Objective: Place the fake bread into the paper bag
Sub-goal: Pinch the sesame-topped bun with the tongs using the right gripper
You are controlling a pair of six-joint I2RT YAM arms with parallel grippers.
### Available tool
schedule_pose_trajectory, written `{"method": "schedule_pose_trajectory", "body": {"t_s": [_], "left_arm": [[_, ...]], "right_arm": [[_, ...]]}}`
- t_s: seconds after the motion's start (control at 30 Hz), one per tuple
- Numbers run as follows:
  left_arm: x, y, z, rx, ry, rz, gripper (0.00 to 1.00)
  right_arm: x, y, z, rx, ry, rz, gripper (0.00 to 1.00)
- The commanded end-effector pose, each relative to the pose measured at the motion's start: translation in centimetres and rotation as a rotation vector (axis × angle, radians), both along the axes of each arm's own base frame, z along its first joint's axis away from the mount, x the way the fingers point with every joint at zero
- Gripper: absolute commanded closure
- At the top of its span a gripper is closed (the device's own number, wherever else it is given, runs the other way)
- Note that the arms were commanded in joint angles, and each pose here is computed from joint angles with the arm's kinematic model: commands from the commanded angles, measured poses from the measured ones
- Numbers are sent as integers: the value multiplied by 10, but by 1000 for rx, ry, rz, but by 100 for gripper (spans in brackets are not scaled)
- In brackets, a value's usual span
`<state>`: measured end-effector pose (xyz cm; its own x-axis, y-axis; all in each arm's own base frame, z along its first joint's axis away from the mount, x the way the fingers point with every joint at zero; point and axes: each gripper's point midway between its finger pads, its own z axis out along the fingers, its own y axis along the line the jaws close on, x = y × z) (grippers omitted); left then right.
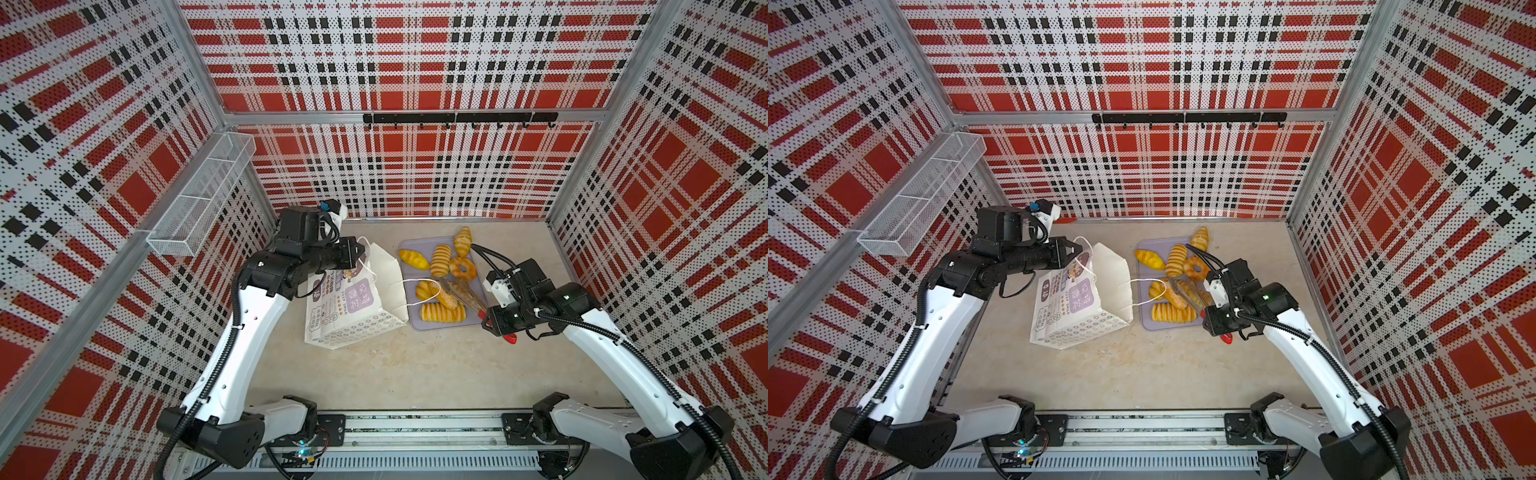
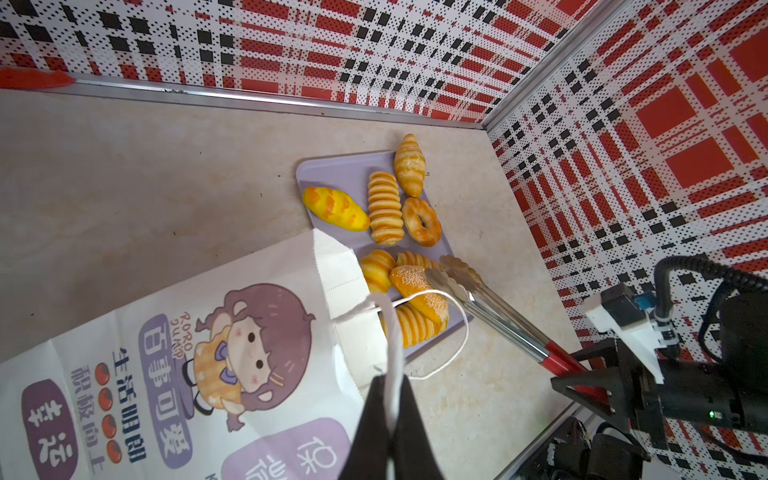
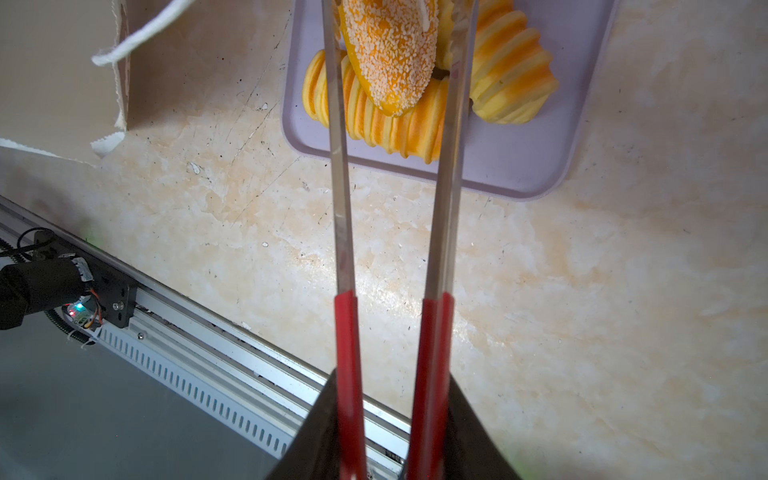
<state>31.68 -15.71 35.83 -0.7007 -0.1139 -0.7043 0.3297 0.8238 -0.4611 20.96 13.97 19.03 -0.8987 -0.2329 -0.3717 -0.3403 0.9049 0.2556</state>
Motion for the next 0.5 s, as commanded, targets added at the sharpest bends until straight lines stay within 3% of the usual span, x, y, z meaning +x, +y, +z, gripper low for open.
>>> {"method": "schedule_pose_trajectory", "body": {"t_s": [0.0, 0.47], "left_arm": [[-3, -4, 10, 1, -29, -31, 100], [0, -6, 7, 9, -20, -47, 100]], "right_arm": [[5, 4, 0, -3, -22, 17, 65], [3, 9, -15, -15, 12, 31, 64]]}}
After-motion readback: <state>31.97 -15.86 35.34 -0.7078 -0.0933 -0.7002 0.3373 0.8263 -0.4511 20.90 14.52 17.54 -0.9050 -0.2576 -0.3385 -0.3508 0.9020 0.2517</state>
